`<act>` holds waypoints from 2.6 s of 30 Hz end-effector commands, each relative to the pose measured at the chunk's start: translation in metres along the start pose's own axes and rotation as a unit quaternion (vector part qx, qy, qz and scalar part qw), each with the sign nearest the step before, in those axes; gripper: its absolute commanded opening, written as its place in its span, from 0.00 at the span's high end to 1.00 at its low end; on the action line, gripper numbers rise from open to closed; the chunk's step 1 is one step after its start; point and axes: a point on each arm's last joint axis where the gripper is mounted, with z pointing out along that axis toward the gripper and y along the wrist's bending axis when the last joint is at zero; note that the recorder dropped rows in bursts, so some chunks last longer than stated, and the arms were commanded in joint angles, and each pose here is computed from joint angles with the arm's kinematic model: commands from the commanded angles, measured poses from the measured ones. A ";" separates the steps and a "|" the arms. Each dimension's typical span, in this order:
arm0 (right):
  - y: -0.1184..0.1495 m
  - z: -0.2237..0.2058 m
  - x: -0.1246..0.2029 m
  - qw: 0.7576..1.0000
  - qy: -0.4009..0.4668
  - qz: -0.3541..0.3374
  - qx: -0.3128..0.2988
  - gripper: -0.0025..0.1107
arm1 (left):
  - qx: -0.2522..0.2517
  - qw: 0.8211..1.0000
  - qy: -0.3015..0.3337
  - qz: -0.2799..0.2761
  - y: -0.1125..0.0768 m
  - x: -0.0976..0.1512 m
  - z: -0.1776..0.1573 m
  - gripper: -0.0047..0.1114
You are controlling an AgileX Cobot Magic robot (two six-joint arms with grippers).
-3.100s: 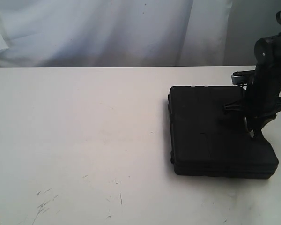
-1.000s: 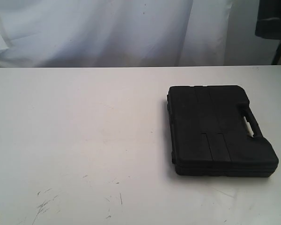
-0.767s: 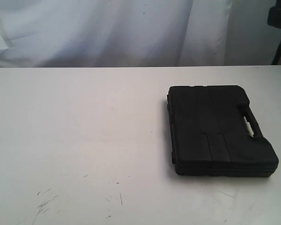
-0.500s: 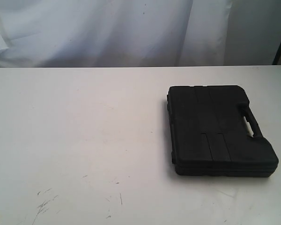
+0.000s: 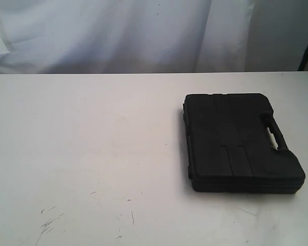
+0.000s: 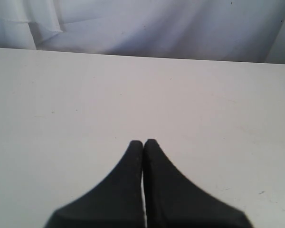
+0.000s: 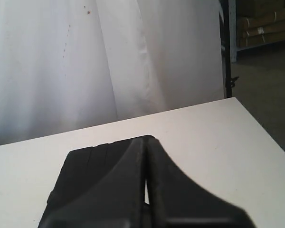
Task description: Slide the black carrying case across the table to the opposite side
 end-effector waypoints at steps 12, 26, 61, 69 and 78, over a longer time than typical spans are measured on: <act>-0.006 0.004 0.037 0.998 -0.041 -0.032 -0.022 0.98 | -0.001 1.000 -0.007 -0.002 0.000 0.000 0.000 0.96; -0.017 0.016 0.087 1.000 -0.009 -0.021 -0.011 0.98 | -0.001 1.000 -0.007 -0.002 0.000 0.000 0.000 0.96; -0.018 0.016 0.100 0.996 0.064 -0.064 -0.007 0.98 | -0.001 1.000 -0.007 -0.002 0.000 0.000 0.000 0.96; -0.018 0.016 0.100 0.996 0.063 -0.064 -0.007 0.98 | -0.001 1.000 -0.007 -0.002 0.000 0.000 0.000 0.96; -0.018 0.016 0.100 0.996 0.063 -0.064 -0.007 0.98 | -0.001 1.000 -0.007 -0.002 0.000 0.000 0.000 0.96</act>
